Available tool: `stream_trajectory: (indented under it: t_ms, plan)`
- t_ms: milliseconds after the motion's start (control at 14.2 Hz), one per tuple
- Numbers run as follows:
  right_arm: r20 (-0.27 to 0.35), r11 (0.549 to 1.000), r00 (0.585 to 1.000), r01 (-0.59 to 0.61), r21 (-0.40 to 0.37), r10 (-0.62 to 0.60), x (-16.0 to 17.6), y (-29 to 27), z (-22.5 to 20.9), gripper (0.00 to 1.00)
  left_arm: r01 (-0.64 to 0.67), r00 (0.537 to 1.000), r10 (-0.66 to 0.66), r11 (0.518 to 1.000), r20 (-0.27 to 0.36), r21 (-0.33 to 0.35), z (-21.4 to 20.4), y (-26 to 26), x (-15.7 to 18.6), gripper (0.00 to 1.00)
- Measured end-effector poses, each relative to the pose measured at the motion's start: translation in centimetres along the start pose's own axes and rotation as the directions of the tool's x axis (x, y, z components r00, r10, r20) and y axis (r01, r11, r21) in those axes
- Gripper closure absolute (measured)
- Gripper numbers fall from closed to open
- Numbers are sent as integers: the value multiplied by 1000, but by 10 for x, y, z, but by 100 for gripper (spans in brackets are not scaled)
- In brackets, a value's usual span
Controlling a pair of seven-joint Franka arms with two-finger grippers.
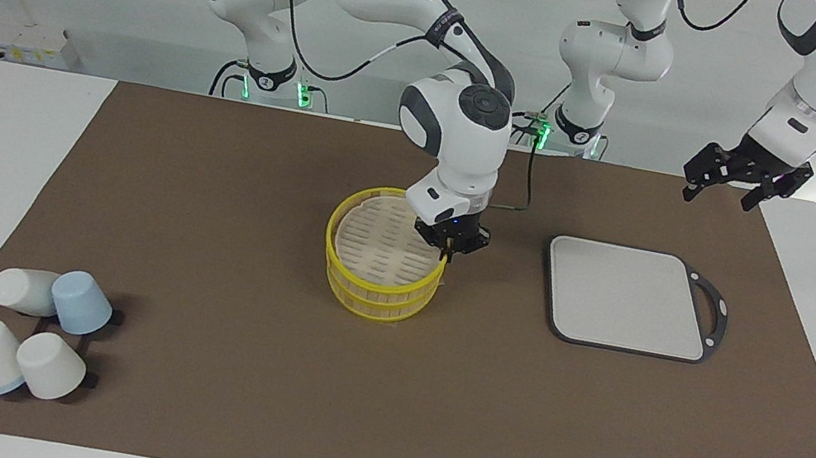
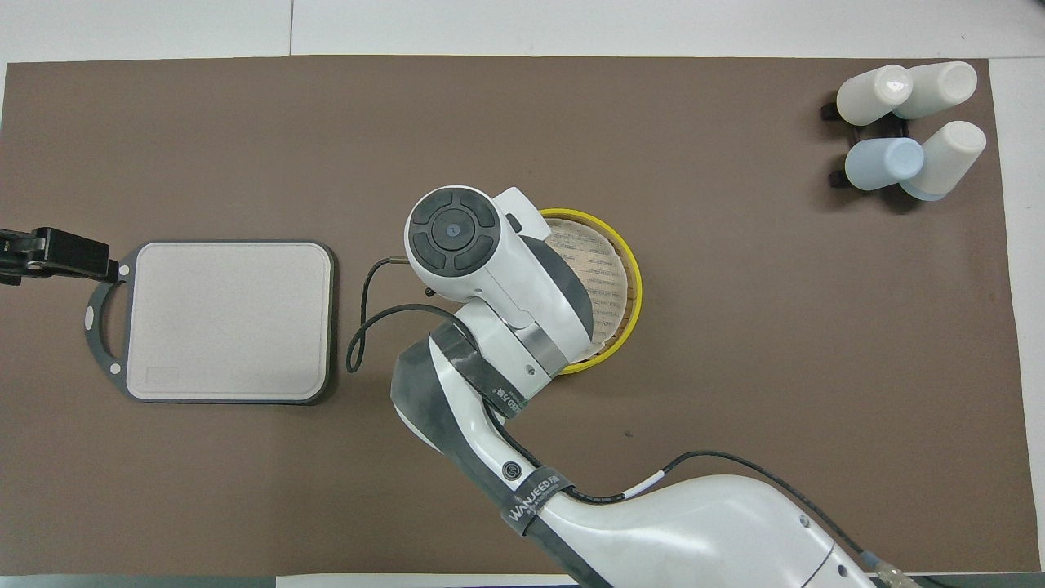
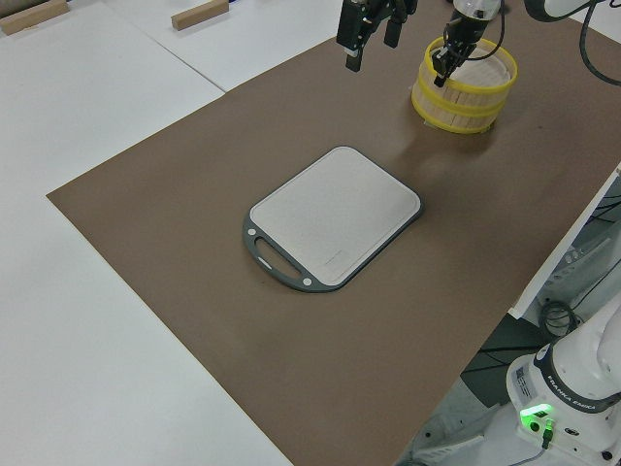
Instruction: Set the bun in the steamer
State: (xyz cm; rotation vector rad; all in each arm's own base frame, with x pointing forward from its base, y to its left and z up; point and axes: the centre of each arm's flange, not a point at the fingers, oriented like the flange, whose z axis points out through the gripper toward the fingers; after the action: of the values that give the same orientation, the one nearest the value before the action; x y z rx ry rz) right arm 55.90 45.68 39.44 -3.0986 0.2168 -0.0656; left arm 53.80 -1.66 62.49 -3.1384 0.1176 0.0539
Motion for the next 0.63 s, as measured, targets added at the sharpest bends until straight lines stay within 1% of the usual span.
stream_trajectory:
  t_ms: [281,492,632]
  plan:
    - [0,1000,1000,-2,0,2,0,0,0,92,0,1000,0,1000,-1,3,0,-1,0,0]
    - [0,999,999,-39,-1,39,0,0,0,92,1,1000,-1,1000,-9,4,-1,-1,1,0]
    - [0,999,999,-44,-1,44,0,0,0,92,1,1000,-1,1000,-11,4,-1,-1,1,0]
